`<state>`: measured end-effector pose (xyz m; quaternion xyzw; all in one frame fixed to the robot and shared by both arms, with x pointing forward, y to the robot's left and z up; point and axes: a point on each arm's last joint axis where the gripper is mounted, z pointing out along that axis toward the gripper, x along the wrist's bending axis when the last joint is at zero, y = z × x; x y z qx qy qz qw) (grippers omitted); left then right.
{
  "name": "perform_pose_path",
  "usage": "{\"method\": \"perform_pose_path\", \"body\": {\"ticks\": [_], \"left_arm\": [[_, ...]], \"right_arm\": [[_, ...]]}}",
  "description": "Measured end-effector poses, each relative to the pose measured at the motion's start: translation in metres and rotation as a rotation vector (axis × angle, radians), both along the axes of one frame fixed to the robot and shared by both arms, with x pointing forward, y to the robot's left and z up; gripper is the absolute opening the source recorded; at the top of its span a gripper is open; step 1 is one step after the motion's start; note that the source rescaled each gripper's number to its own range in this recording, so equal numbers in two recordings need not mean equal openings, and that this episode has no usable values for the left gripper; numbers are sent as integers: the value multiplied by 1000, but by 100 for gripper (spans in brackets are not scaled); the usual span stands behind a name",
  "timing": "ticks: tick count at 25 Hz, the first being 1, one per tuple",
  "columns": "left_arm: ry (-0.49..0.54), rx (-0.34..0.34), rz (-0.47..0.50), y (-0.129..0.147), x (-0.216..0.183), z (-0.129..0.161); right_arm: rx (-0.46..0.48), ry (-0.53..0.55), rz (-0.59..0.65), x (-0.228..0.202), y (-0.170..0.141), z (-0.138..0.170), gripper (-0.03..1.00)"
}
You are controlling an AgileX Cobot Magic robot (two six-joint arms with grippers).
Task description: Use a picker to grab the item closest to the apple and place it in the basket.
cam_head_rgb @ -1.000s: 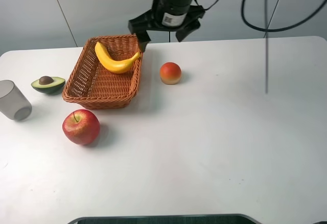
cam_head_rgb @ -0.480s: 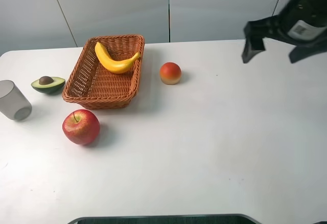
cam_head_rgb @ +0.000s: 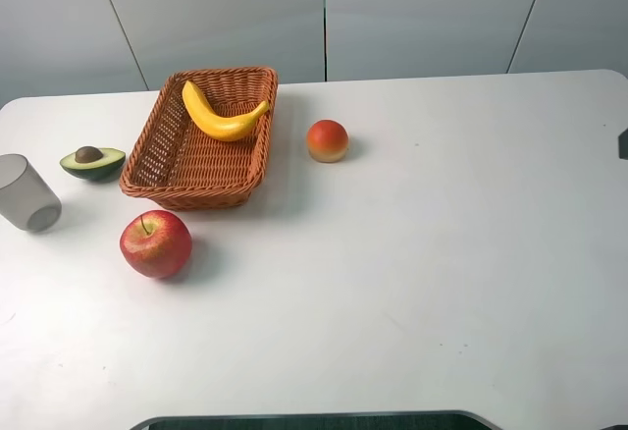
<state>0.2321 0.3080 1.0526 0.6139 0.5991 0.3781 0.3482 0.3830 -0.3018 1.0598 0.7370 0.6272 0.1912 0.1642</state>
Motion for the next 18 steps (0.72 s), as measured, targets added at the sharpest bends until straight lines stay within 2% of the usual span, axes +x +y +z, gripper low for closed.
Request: {"method": "perform_pose_path", "body": {"ticks": [11, 18], "left_arm": [[0, 0, 0, 0, 0, 0], [0, 0, 0, 0, 0, 0]], "right_arm": [[-30, -214, 4, -78, 1, 29, 100], [-60, -333, 19, -117, 1, 18, 100]]}}
